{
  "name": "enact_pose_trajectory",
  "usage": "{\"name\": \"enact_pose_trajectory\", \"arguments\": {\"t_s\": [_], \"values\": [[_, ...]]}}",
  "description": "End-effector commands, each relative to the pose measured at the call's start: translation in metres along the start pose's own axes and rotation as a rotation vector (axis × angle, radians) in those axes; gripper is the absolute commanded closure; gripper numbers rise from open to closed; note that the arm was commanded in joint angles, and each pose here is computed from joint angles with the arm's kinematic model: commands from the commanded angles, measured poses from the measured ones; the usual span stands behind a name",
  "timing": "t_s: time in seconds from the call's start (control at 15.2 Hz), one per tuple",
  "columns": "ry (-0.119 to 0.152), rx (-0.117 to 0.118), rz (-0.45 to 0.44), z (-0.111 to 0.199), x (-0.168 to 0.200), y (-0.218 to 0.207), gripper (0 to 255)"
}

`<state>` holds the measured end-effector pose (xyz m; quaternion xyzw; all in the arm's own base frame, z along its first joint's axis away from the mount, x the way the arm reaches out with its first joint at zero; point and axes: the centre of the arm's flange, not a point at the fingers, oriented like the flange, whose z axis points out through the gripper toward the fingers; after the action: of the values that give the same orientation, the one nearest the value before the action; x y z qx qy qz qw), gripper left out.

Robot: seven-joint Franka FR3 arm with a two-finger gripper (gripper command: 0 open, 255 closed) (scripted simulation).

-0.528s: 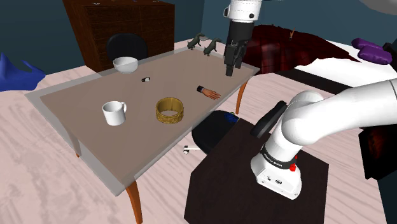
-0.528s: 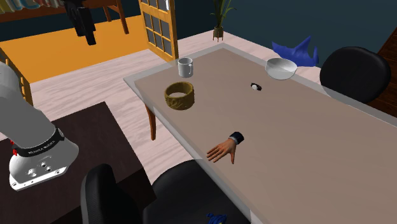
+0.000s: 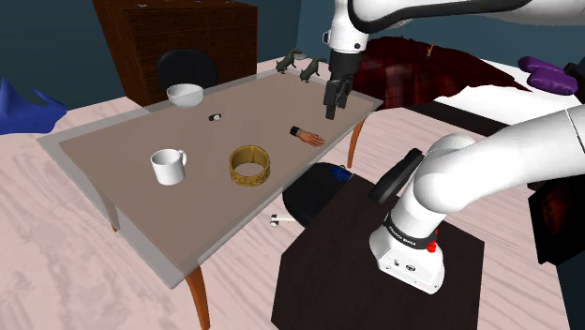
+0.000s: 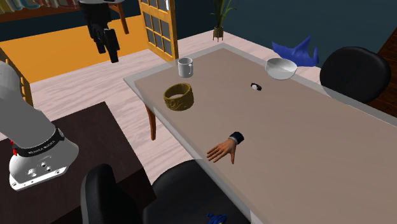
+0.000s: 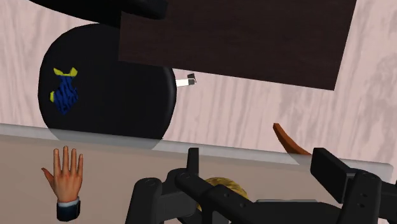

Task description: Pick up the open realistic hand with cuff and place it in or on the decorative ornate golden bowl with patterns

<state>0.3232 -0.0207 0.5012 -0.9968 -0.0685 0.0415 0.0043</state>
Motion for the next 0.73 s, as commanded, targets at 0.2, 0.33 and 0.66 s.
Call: {"name": "enact_pose_trajectory", "arguments": {"t_s": [0.2, 0.33, 0.66], "values": [[0.015, -0.011, -0.017, 0.037, 0.024, 0.045, 0], [0.02, -0.015, -0.024, 0.052, 0.035, 0.063, 0], [0.032, -0.024, -0.04, 0.09, 0.063, 0.107, 0]]}}
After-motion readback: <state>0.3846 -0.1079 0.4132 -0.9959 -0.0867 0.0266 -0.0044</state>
